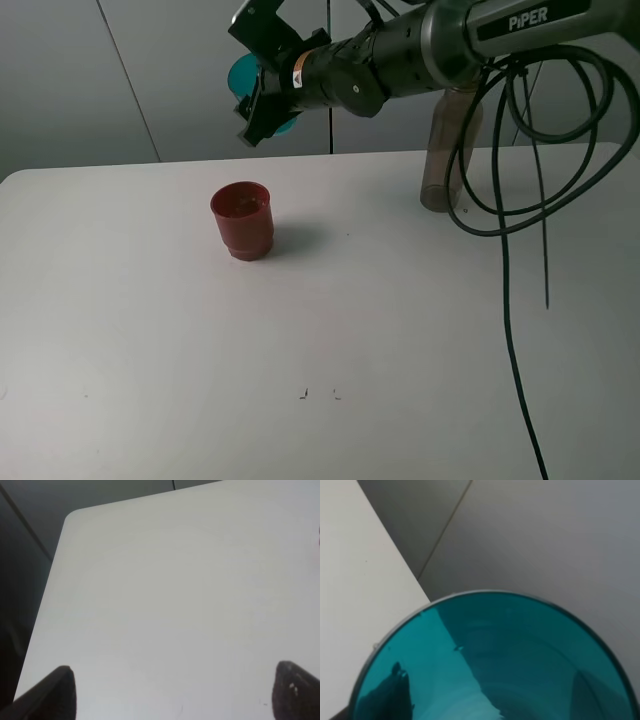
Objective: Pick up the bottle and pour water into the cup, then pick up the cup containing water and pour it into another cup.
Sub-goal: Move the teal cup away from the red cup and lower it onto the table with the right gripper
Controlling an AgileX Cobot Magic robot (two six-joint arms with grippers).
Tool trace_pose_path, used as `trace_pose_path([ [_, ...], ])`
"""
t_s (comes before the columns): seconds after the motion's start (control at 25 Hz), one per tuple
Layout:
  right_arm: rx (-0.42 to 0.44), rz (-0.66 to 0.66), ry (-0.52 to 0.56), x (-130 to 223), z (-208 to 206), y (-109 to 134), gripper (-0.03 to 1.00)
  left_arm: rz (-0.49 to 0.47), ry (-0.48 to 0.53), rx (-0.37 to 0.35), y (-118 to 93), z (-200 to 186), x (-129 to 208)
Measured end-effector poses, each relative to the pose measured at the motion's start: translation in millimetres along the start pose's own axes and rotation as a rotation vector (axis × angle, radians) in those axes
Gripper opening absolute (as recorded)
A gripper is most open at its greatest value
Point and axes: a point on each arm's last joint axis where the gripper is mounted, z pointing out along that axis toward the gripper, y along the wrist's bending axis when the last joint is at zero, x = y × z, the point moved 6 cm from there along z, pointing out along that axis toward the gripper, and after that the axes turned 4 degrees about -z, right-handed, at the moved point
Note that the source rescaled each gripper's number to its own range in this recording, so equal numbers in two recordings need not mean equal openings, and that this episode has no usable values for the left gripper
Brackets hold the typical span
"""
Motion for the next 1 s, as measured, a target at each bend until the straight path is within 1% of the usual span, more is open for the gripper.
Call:
trace_pose_path([
  [0.16, 0.0, 0.098, -0.001, -3.2, -19.3, -1.4, 0.09, 0.0, 0.0, 0.0, 0.0, 0.0, 0.0],
  [0.32, -0.013, 0.151, 0.038, 10.7, -38.6, 3.9, 0.09, 0.0, 0.0, 0.0, 0.0, 0.0, 0.0],
  [0.48, -0.003, 0.19, 0.073, 27.0, -64.6, -1.6, 0.09, 0.0, 0.0, 0.0, 0.0, 0.0, 0.0],
  [0.6, 0.01, 0.248, 0.1, 40.9, -85.7, -4.1, 0.09, 0.0, 0.0, 0.0, 0.0, 0.0, 0.0],
  [0.72, 0.016, 0.308, 0.125, 60.1, -102.8, 0.7, 0.09, 0.0, 0.0, 0.0, 0.0, 0.0, 0.0],
  [0.84, 0.026, 0.36, 0.171, 89.3, -117.4, 6.4, 0.09, 0.0, 0.0, 0.0, 0.0, 0.0, 0.0],
  [1.0, 0.037, 0.402, 0.203, 124.4, -131.0, 17.1, 0.09, 0.0, 0.0, 0.0, 0.0, 0.0, 0.0],
])
